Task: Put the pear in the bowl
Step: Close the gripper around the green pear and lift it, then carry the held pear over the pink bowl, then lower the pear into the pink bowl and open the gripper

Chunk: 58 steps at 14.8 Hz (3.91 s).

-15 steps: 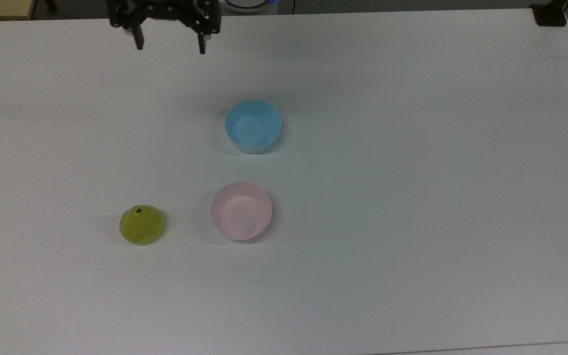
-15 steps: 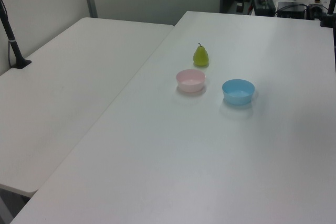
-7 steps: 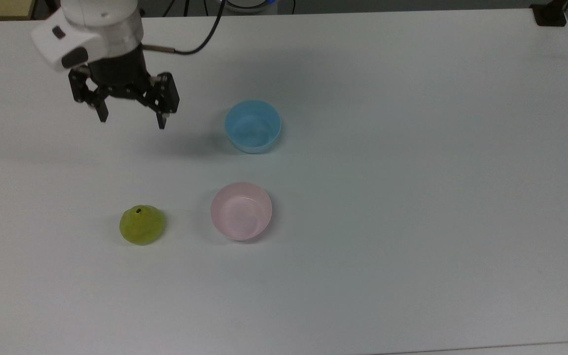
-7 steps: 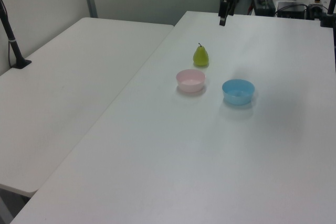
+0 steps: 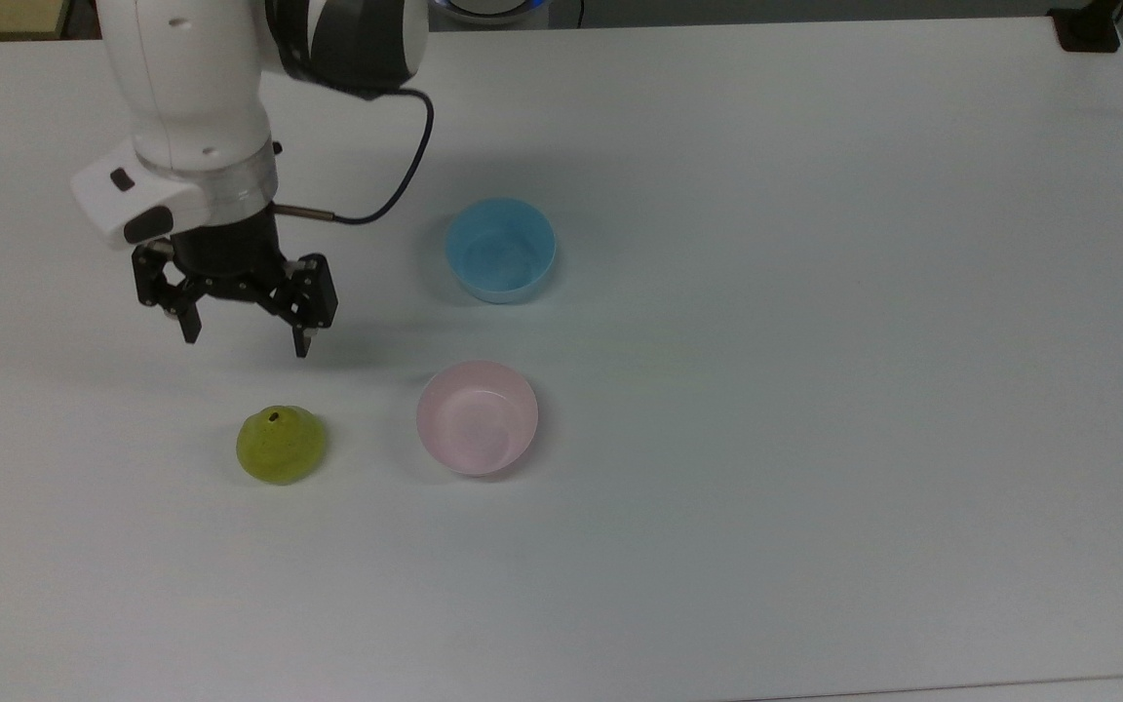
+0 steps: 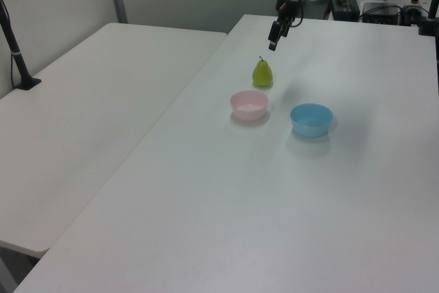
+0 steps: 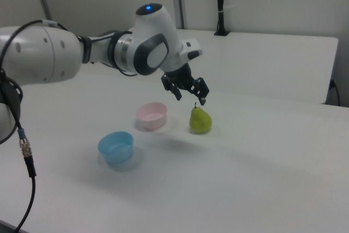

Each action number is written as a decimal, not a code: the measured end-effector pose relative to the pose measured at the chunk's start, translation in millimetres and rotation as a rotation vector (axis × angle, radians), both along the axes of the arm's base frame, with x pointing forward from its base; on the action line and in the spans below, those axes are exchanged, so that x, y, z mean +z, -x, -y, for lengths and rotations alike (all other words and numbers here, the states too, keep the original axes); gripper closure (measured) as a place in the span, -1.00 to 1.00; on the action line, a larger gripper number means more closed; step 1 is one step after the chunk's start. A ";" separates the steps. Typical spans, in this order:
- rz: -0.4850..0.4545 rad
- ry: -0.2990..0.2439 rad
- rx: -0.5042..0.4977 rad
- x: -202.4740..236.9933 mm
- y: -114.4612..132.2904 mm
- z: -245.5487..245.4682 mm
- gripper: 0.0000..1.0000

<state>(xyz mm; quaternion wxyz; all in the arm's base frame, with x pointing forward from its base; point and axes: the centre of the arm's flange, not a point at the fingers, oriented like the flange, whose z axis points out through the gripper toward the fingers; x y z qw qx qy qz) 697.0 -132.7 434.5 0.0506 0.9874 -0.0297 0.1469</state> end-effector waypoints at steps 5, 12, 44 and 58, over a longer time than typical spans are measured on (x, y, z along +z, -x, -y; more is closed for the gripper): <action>0.011 0.023 0.017 -58.9 -15.6 6.1 -1.00; 0.040 0.044 0.036 -103.5 -25.8 6.9 -1.00; -0.002 -0.003 0.025 -31.7 -8.7 -157.7 -0.55; -0.021 -0.014 0.012 -86.8 -14.0 -179.9 -0.55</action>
